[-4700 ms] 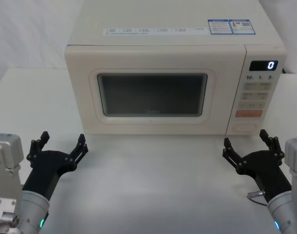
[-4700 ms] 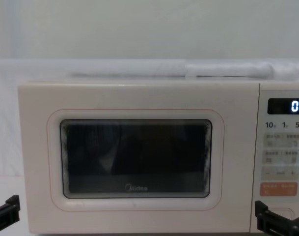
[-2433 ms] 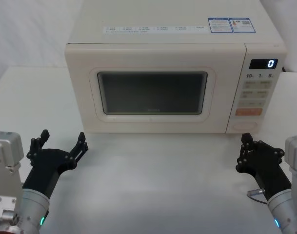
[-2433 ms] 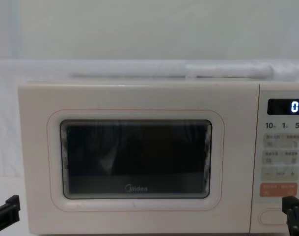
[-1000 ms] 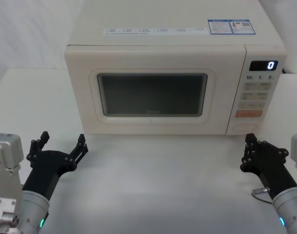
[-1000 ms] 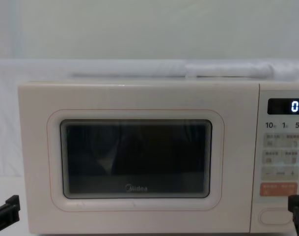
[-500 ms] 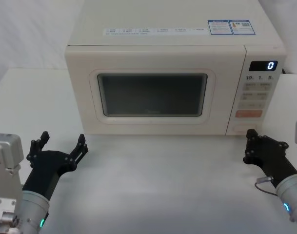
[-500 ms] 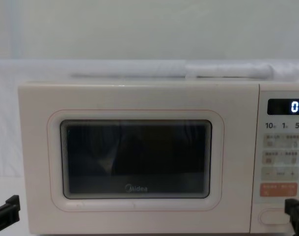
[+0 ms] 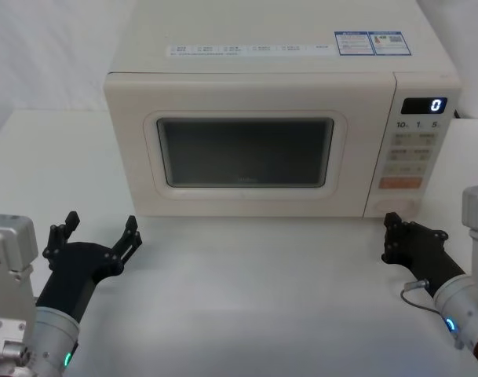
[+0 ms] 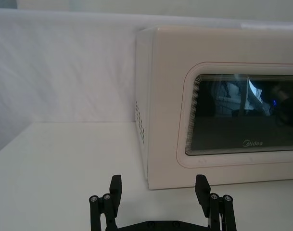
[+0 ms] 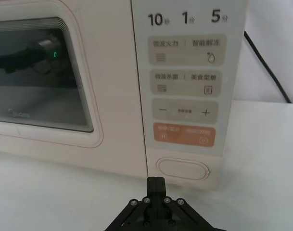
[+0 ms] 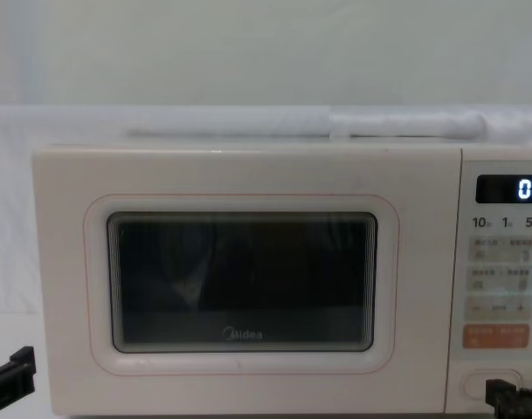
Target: Press the button to open the microwave door with one hand; close the microwave door with the other hand.
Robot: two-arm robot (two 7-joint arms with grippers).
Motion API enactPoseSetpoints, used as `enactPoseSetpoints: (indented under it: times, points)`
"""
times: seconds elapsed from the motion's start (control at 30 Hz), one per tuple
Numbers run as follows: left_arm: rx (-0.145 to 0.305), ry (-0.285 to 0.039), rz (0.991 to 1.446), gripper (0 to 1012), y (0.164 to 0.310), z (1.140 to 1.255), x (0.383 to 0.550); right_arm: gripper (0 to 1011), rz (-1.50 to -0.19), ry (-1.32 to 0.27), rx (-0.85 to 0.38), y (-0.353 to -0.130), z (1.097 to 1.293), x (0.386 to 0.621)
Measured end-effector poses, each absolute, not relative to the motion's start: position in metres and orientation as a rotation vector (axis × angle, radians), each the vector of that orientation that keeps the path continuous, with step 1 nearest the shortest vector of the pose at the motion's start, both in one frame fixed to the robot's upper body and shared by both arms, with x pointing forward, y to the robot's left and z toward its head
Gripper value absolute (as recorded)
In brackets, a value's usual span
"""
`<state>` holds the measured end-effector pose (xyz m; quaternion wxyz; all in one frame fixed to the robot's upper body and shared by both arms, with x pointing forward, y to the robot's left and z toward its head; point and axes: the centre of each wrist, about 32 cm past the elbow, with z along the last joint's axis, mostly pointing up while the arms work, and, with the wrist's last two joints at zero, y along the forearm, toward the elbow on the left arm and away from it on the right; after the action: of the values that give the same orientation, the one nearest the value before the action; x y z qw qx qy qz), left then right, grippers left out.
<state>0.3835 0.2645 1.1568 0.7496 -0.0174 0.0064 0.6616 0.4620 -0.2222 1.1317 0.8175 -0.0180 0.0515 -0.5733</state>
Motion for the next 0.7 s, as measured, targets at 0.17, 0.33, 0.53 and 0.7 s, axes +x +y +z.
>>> enactPoseSetpoints:
  times: [0.17,0.33,0.53,0.7]
  points:
    - [-0.038,0.014,1.446,1001,0.265,1.157,0.384,0,-1.224,0.127,-0.027,-0.221,1.130,0.466]
    - [-0.038,0.014,1.446,1001,0.265,1.157,0.384,0,-1.226,0.138,-0.020,-0.220,1.128,0.470]
    - [-0.038,0.014,1.446,1001,0.265,1.157,0.384,0,-1.235,0.144,-0.021,-0.219,1.126,0.476]
    - [-0.038,0.014,1.446,1001,0.265,1.157,0.384,0,-1.246,0.146,-0.020,-0.219,1.126,0.481]
